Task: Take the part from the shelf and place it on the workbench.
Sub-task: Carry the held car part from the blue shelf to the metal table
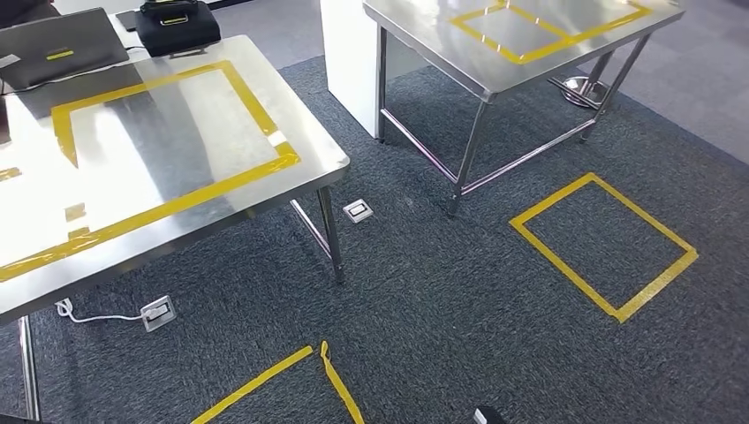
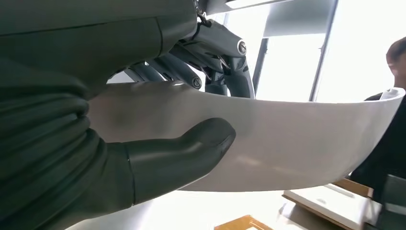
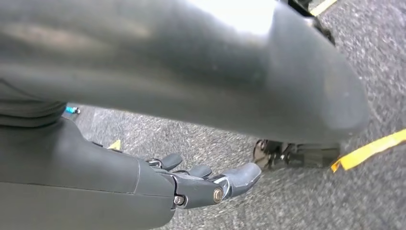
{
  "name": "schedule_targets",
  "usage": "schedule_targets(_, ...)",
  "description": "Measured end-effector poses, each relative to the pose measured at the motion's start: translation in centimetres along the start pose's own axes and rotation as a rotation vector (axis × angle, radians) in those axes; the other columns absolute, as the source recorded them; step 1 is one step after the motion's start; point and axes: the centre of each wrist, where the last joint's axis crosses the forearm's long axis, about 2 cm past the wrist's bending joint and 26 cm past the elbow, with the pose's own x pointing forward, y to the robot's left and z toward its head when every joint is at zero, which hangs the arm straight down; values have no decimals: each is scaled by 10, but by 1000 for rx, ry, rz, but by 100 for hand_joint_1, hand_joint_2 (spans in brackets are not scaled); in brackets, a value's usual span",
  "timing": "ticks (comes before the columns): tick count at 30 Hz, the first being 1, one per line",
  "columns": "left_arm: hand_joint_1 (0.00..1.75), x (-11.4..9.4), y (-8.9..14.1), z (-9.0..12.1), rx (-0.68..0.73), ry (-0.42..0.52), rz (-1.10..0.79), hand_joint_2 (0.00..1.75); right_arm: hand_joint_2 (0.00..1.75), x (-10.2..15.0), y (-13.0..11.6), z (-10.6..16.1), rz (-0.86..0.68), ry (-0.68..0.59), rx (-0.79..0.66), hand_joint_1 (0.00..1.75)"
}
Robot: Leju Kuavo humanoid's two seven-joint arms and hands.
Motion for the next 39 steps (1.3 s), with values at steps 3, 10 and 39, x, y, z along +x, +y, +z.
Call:
schedule_targets(3, 175, -1, -2, -1, -11, 27, 3, 175, 0, -1, 0, 0, 4, 5, -3, 0)
schedule_targets(10, 175, -8, -7, 4, -27, 56, -2, 175, 0, 1, -1, 0, -15, -7, -15, 0)
schedule_targets(39, 175, 6, -19, 4, -54, -2, -13, 175, 0, 1, -3, 0, -19, -9, -17, 0)
